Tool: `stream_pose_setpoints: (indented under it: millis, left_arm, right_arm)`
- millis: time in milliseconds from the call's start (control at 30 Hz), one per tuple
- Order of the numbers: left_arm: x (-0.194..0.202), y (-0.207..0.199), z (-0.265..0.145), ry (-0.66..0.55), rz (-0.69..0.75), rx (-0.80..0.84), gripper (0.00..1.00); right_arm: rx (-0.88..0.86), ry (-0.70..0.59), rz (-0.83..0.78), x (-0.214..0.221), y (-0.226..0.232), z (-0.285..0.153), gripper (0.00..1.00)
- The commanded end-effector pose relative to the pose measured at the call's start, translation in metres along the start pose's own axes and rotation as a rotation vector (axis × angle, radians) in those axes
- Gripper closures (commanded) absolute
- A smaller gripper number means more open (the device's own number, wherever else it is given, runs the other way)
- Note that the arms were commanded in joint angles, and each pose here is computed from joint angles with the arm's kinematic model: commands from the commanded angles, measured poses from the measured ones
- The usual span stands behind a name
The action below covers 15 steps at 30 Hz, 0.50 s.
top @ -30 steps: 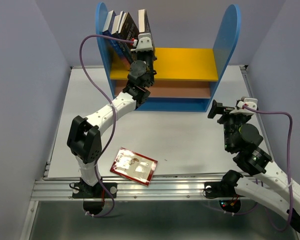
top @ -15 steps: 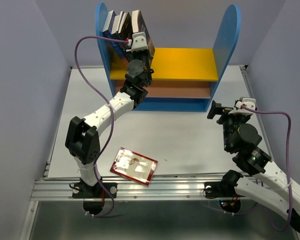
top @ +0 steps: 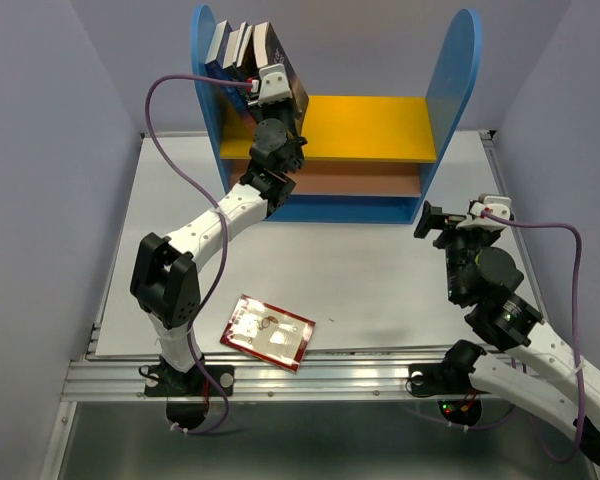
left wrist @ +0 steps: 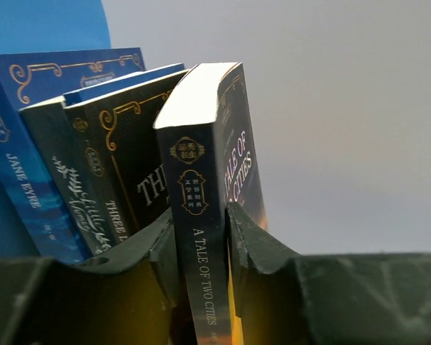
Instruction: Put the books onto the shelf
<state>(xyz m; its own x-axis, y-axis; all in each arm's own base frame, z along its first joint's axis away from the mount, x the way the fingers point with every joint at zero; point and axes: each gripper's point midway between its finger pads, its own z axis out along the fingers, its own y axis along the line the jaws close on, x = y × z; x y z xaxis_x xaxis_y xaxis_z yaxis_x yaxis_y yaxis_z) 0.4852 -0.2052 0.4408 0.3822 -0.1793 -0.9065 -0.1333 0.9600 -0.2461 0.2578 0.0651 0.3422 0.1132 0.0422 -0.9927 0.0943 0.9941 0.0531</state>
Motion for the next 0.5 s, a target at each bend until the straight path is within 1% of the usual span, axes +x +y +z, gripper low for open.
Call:
stream_pose_setpoints:
  millis: [0,33,67,133,233,333,400,433,467]
  left_arm:
    - [-0.056,0.035,0.004,-0.078,-0.023,-0.119,0.57]
    - [-0.056,0.036,0.004,-0.078,-0.021,-0.121,0.53]
    - [-0.056,0.038,0.003,-0.076,-0.021,-0.131,0.42]
    - [-0.060,0.040,0.003,-0.078,-0.021,-0.144,0.39]
    - [-0.061,0.042,0.004,-0.079,-0.020,-0.158,0.31]
    - [-0.065,0.042,0.002,-0.082,-0.037,-0.156,0.30]
    - [-0.071,0.042,0.000,-0.086,-0.057,-0.150,0.27]
    - [-0.074,0.040,-0.002,-0.088,-0.063,-0.143,0.23]
    - [-0.077,0.041,-0.003,-0.086,-0.065,-0.148,0.23]
  right_arm:
    - [-0.015,-0.018,0.011,-0.004,0.004,0.001,0.00]
    - [-0.015,-0.017,0.009,-0.003,0.005,0.001,0.00]
    - [-0.015,-0.016,0.007,-0.003,0.005,0.001,0.00]
    - [-0.013,-0.017,0.006,-0.004,0.004,0.001,0.00]
    - [-0.016,-0.016,0.004,-0.003,0.005,0.001,0.00]
    - [-0.019,-0.018,0.006,-0.004,0.006,0.001,0.00]
    - [-0.022,-0.017,0.004,-0.004,0.006,0.001,0.00]
    - [-0.024,-0.016,0.001,-0.003,0.007,0.001,0.00]
    - [-0.024,-0.016,0.001,-0.003,0.007,0.001,0.00]
